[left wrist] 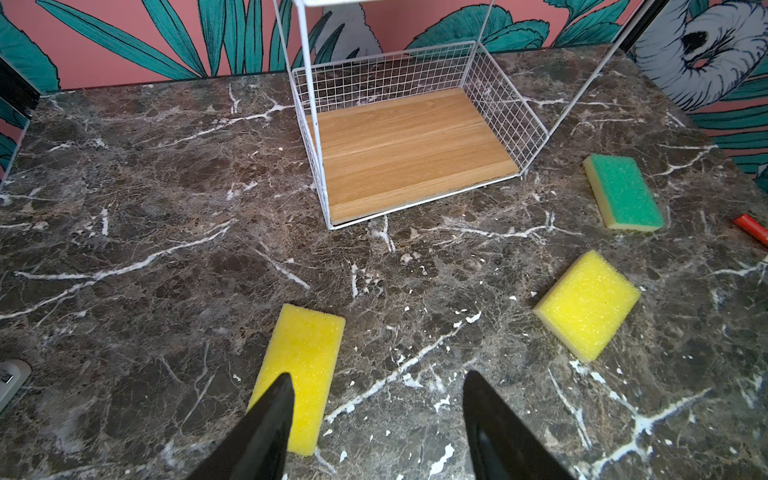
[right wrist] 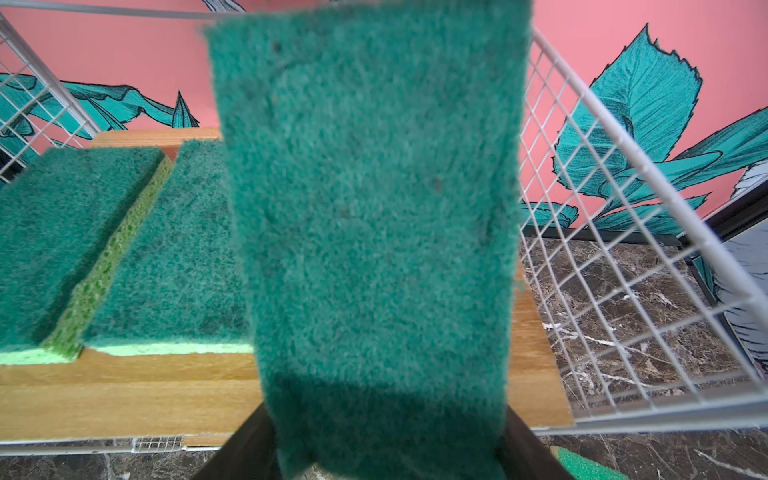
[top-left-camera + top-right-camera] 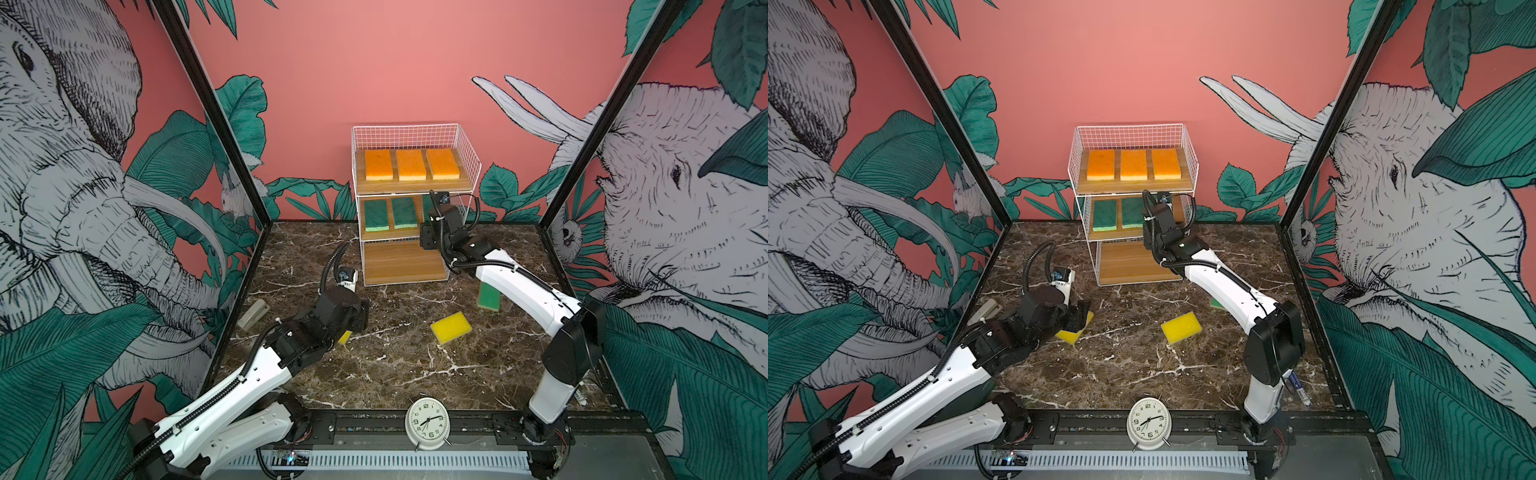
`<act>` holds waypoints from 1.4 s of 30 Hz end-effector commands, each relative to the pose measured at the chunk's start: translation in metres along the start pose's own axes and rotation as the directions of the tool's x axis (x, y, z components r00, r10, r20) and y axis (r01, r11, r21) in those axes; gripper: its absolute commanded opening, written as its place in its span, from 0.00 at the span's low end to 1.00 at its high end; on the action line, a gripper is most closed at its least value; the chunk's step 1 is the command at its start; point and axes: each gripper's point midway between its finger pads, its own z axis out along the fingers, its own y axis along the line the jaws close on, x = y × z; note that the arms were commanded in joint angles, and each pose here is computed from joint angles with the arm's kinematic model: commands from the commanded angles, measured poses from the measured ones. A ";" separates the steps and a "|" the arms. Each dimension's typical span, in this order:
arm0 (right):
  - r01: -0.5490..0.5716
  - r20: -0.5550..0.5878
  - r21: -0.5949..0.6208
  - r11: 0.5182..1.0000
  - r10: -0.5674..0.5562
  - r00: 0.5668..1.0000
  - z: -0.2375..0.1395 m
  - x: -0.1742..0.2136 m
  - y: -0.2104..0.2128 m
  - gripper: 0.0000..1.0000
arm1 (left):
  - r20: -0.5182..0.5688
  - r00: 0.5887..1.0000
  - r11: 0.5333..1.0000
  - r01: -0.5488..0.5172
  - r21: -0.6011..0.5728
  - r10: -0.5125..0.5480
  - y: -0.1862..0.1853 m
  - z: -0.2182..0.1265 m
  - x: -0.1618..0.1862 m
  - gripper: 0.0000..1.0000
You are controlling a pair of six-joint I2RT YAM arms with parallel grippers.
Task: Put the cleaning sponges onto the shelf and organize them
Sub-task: 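Lower the dark green pad onto the middle shelf beside the other pads, then open the right gripper to release the pad while the left gripper nears a yellow sponge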
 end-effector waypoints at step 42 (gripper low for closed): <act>-0.139 0.118 -0.118 0.983 0.153 0.981 -0.097 -0.009 -0.006 0.65 | 0.021 0.997 0.997 0.074 -0.013 -0.074 0.015 -0.015 0.009 0.67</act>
